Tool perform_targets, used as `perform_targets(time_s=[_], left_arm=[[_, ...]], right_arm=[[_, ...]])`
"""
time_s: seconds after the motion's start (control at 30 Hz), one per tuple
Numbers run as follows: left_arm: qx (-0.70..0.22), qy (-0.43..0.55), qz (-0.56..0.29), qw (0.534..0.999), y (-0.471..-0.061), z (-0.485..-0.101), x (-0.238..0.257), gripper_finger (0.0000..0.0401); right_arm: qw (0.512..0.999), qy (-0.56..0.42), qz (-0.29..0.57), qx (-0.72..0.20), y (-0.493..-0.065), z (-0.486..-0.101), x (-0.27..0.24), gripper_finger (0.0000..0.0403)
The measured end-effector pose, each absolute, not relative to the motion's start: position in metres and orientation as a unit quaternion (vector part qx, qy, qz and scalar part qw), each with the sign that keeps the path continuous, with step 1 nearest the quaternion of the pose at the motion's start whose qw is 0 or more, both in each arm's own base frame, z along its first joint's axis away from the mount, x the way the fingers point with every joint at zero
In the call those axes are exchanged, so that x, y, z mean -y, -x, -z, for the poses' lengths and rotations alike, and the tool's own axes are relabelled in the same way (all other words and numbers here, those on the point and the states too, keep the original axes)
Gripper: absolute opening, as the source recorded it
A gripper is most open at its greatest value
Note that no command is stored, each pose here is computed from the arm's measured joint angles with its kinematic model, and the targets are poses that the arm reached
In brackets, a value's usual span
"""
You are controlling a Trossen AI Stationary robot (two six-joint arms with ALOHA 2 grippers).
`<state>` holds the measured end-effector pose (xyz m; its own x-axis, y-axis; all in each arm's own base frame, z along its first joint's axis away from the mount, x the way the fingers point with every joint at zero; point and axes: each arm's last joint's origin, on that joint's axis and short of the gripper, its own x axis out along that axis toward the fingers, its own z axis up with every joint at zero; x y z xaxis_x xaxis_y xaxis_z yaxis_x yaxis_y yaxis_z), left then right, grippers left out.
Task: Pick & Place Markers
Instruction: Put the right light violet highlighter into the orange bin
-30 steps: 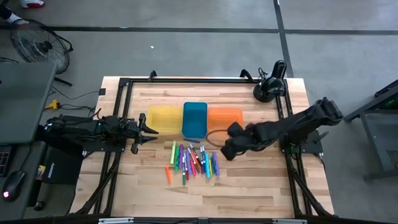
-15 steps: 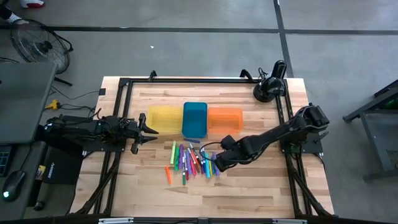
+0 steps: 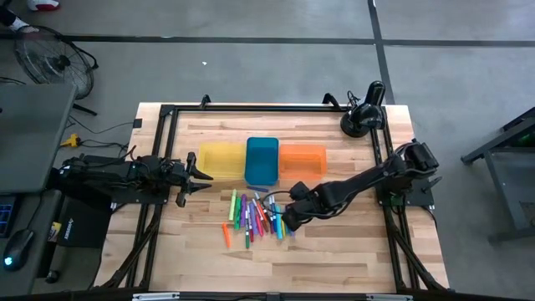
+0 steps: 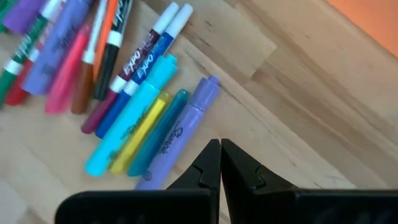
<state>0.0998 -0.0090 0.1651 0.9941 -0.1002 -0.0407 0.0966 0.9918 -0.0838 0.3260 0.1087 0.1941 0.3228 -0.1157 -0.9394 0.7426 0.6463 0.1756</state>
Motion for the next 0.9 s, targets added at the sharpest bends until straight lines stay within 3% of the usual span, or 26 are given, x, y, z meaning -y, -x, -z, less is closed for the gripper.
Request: perform_targets(time_s=[0.17,0.57,0.9], left_arm=[[-0.022,0.041,0.049,0.998,-0.1,-0.165,0.009,0.0104],[-0.022,0.041,0.049,0.998,-0.1,-0.165,0.009,0.0104],[-0.022,0.041,0.049,0.998,-0.1,-0.165,0.009,0.0104]], right_arm=[[0.725,-0.326,0.275,-0.54,-0.331,-0.178,-0.112,0.0017],[0.706,-0.324,0.286,-0.561,-0.363,-0.176,-0.113,0.0111],[0.665,-0.341,0.316,-0.584,-0.38,-0.164,-0.113,0.0122]])
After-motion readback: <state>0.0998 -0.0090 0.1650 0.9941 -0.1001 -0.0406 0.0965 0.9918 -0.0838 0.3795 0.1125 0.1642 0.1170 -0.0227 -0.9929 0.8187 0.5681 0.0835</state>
